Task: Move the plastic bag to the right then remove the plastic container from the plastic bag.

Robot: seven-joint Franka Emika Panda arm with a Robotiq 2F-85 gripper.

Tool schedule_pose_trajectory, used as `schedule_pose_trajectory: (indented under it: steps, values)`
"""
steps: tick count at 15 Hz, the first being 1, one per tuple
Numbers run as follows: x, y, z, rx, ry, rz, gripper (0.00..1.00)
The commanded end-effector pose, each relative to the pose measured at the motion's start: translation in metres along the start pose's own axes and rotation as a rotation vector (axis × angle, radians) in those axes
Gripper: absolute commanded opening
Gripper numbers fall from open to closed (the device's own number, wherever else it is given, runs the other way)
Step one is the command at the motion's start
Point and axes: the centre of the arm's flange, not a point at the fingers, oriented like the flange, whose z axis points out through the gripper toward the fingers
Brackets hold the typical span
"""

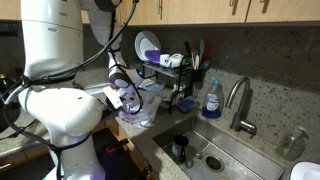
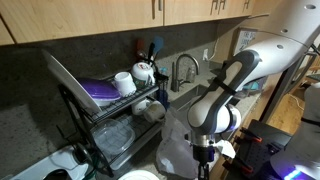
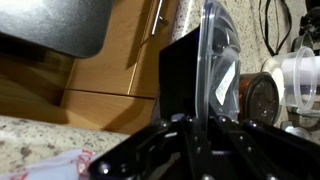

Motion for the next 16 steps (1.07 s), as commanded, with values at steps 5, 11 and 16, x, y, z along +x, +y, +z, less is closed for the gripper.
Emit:
schedule_pose_trajectory:
  steps: [5,11,16]
  values:
    - [0.019,-0.012,0.018,-0.004,-0.01,0.006,0.03]
    - [0.029,-0.022,0.035,0.03,-0.049,-0.013,0.03]
    - [0.036,-0.032,0.048,0.049,-0.074,-0.032,0.03]
